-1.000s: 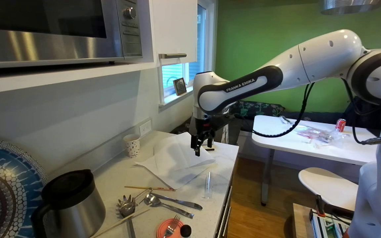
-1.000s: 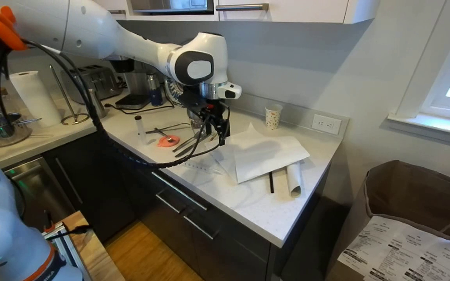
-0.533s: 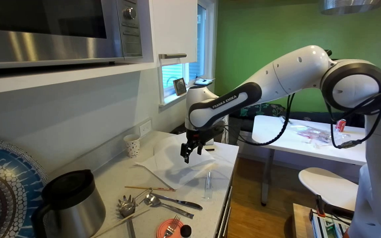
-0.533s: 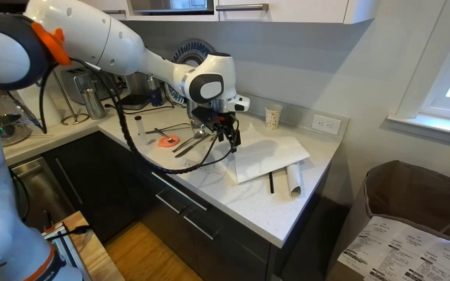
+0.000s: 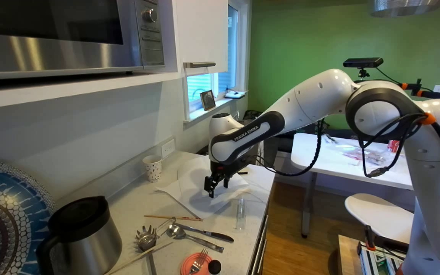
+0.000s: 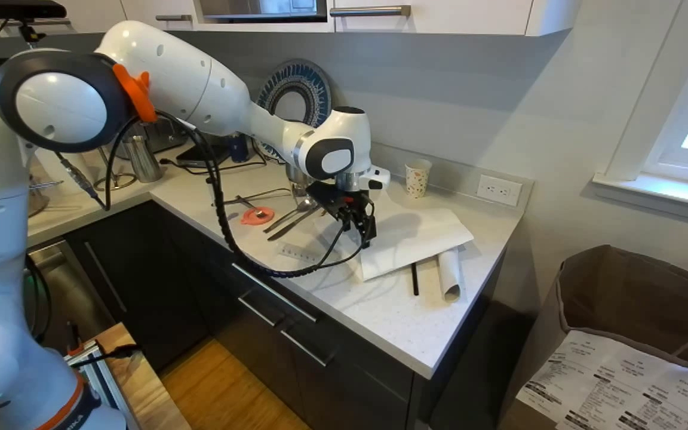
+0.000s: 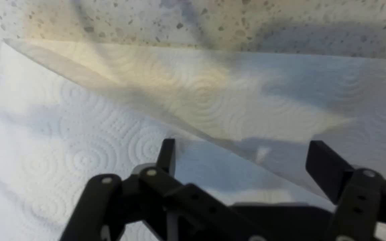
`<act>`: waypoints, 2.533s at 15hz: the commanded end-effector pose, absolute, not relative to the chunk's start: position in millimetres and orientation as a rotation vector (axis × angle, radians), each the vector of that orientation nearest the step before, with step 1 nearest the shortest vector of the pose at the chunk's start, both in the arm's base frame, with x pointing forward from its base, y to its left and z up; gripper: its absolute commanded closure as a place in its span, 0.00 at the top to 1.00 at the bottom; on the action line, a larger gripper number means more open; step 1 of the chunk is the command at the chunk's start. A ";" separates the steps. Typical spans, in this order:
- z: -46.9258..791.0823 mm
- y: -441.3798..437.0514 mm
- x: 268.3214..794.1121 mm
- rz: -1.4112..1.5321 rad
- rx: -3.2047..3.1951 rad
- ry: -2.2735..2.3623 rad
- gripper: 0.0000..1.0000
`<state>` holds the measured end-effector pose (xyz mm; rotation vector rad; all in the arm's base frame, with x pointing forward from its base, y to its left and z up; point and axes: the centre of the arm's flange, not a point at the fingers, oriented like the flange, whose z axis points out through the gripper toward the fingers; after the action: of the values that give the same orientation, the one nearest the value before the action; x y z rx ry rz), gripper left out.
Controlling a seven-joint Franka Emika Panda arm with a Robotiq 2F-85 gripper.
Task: Pick up the paper towel and fold it once
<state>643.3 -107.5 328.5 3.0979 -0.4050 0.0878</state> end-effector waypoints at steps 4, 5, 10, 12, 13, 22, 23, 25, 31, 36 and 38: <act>304.7 -118.0 663.5 0.106 3.108 -0.429 0.75; 307.5 -116.7 664.6 0.081 3.111 -0.428 0.68; 321.8 -109.7 662.4 0.085 3.092 -0.404 0.28; 331.8 -109.0 660.3 0.120 3.068 -0.397 0.13; 336.2 -108.7 659.3 0.130 3.064 -0.393 0.04; 427.1 -107.6 630.5 0.320 3.050 -0.356 0.00; 440.1 -108.0 624.5 0.350 3.043 -0.348 0.00; 466.7 -108.1 609.1 0.409 3.023 -0.309 0.00; 533.3 -109.3 559.8 0.605 3.013 -0.210 0.00; 557.4 -104.9 528.0 0.641 3.089 0.032 0.00; 562.1 -104.1 517.5 0.649 3.117 0.122 0.00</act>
<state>546.7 -102.8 562.1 3.0621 -0.0050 0.6553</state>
